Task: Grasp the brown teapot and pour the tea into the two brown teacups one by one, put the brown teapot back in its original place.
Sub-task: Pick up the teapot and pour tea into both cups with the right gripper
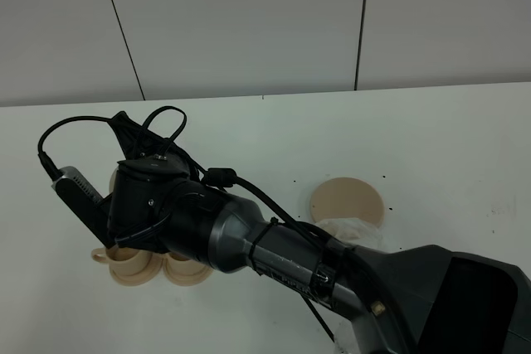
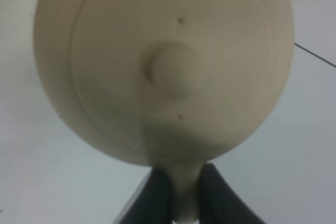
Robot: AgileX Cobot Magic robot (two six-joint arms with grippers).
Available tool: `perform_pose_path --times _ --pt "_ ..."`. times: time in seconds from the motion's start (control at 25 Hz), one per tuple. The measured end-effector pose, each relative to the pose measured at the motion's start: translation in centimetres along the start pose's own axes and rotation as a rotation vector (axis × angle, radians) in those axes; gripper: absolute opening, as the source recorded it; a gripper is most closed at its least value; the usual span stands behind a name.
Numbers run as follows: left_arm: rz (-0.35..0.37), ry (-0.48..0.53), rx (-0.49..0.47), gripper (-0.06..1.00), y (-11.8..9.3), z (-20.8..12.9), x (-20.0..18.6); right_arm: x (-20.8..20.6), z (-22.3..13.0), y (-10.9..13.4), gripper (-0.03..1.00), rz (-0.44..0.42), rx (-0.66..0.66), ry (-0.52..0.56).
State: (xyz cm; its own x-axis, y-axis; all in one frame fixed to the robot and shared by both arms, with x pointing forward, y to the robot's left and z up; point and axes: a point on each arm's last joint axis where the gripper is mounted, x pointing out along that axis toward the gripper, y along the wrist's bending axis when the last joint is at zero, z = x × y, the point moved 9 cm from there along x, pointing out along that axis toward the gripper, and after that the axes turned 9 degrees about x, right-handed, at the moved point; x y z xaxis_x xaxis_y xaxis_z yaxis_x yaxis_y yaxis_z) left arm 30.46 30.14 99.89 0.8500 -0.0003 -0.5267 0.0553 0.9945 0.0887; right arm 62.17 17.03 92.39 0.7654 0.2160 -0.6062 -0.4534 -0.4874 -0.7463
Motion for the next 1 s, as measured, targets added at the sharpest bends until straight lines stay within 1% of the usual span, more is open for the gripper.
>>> perform_pose_path --times 0.24,0.48,1.0 --pt "0.000 0.000 0.000 0.25 0.0 0.0 0.0 0.4 0.1 0.1 0.10 -0.009 -0.021 0.005" --pt "0.000 0.000 0.000 0.25 0.0 0.0 0.0 1.4 0.6 1.1 0.10 0.001 -0.048 0.012" --pt "0.000 0.000 0.000 0.25 0.0 0.0 0.0 1.3 0.5 0.8 0.10 -0.020 -0.080 0.034"
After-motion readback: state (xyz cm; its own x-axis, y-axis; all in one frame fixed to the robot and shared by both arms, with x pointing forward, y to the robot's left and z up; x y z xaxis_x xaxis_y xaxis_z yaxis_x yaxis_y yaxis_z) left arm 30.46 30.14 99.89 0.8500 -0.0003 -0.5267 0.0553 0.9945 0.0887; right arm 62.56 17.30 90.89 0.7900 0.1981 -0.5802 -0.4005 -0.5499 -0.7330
